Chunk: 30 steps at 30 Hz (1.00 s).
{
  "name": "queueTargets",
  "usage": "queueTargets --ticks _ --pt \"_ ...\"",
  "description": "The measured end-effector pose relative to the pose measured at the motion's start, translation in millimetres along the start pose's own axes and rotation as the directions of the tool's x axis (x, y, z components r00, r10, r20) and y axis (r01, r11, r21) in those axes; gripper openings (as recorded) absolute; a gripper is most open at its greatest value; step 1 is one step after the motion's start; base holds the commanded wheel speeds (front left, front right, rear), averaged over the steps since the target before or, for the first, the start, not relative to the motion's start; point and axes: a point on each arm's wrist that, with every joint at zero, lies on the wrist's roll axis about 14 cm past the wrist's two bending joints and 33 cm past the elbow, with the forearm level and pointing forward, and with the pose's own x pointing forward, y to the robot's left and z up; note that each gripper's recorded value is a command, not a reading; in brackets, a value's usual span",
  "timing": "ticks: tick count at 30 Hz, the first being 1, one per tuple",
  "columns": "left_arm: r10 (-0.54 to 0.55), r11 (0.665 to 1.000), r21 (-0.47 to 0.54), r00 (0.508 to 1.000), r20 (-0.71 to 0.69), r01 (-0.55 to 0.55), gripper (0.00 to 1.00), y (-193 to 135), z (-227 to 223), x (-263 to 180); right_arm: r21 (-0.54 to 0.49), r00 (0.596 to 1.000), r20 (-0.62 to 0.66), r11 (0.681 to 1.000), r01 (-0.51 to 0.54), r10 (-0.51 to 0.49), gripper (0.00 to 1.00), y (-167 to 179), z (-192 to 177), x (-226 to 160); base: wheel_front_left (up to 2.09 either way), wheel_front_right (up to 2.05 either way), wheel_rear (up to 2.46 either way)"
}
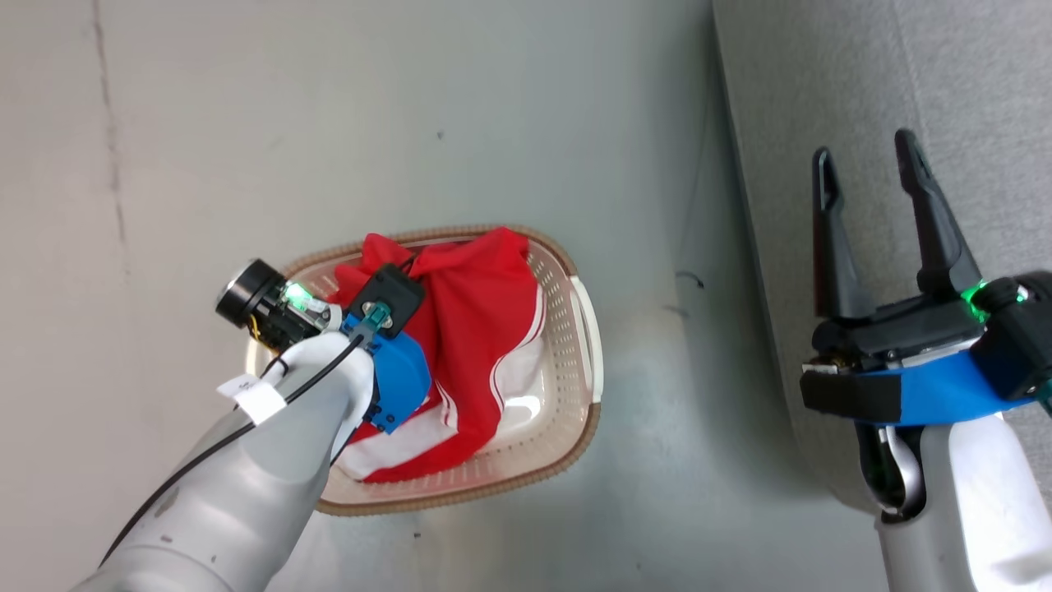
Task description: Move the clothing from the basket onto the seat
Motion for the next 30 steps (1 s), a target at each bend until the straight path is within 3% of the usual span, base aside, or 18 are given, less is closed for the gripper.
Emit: queueTargets --ticks 13,22,30 --pt "0.172 0.985 -0.040 0.955 0.241 -0.168 0.00 22 80 -76 0.014 0.997 0.067 1.000 -0.024 0.023 1.00 16 49 -38 0.00 0.00 0.00" --pt "0.280 0.960 -0.100 0.858 0.431 -0.262 0.00 40 144 -130 0.023 0.989 0.133 0.998 -0.064 0.060 1.00 32 81 -57 0.00 0.00 0.00" --pt "0.290 0.956 -0.144 0.758 0.584 -0.255 0.00 36 197 -174 0.025 0.986 0.152 0.997 -0.080 0.075 1.00 40 92 -78 0.00 0.00 0.00"
